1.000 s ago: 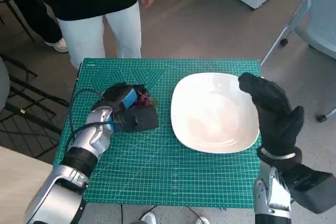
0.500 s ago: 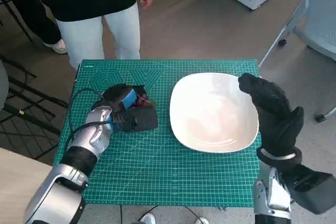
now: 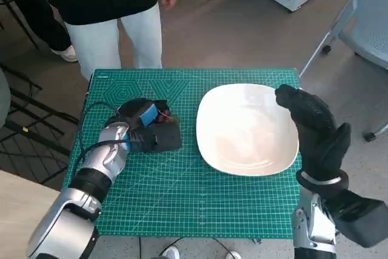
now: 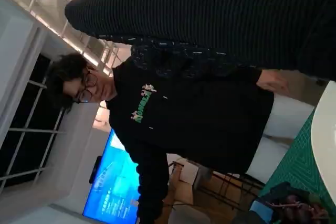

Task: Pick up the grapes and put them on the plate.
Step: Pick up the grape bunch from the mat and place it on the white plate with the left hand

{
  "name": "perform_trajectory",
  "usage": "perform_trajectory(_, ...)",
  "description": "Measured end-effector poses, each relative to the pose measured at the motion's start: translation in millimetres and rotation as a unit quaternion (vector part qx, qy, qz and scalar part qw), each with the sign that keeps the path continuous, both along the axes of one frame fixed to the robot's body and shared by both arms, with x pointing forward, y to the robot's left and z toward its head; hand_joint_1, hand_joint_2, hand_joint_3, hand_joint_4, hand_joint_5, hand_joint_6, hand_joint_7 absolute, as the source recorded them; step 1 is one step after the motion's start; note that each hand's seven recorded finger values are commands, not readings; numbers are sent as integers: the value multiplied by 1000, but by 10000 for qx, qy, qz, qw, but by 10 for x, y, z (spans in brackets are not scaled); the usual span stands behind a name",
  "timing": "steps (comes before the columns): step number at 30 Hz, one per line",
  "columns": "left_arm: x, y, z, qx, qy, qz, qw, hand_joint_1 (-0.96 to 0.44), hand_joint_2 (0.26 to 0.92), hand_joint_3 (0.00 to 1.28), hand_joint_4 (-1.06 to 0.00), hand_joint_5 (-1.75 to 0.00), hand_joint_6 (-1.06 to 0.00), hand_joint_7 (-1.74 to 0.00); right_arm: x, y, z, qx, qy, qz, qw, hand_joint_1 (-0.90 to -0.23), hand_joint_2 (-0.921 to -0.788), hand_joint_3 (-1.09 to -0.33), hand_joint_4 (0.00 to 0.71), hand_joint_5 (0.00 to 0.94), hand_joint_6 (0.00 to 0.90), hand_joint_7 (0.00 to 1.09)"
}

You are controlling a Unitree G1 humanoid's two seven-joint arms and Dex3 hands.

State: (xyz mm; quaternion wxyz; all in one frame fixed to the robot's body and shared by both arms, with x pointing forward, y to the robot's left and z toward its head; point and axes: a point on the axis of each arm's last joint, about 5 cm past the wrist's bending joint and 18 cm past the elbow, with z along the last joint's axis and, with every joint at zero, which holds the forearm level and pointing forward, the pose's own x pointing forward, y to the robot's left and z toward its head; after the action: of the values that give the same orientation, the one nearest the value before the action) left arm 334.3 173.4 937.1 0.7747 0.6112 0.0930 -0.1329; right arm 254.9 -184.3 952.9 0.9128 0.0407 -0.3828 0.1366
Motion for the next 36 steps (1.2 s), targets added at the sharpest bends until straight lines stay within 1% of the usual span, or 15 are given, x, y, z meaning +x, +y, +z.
perform_trajectory(9, 2, 13, 50, 14, -14, 12, 10000, 5, 921, 174, -555, -1476, -563, -1059, 0, 1, -6, 4, 2, -4, 10000, -470, -921, -526, 356, 1, 168, 362)
perform_trajectory(16, -61, 19, 114, -29, -125, -63, 9999, 5, 921, 179, -531, -1495, -576, -1052, 2, 3, -17, 12, 10, -12, 10000, -469, -921, -525, 356, 1, 171, 356)
perform_trajectory(21, -134, 10, 214, -162, -435, -178, 9988, 2, 921, 198, -504, -1385, -521, -1263, 5, 8, -28, 24, 24, -15, 10000, -469, -921, -524, 356, 1, 174, 352)
perform_trajectory(23, -165, 3, 268, -213, -600, -246, 9977, 3, 921, 203, -494, -1417, -527, -1234, 7, 12, -32, 31, 29, -12, 10000, -469, -921, -524, 357, 1, 175, 350)
perform_trajectory(26, -214, -8, 354, -283, -869, -343, 9952, 5, 921, 205, -487, -1504, -553, -1121, 11, 17, -33, 40, 31, -9, 10000, -469, -921, -524, 357, 1, 177, 348)
perform_trajectory(28, -245, -16, 407, -314, -1035, -400, 9933, 5, 921, 200, -498, -1517, -559, -1086, 14, 18, -31, 42, 28, -7, 10000, -468, -921, -524, 357, 1, 177, 347)
perform_trajectory(33, -320, -31, 525, -313, -1411, -531, 9881, 3, 921, 161, -576, -1426, -563, -1087, 21, 24, -25, 49, 3, -4, 10000, -468, -921, -524, 357, 1, 179, 343)
perform_trajectory(36, -358, -36, 590, -346, -1608, -602, 9845, 2, 921, 141, -619, -1305, -551, -1171, 23, 25, -30, 51, -1, -11, 10000, -468, -921, -523, 357, 1, 180, 341)
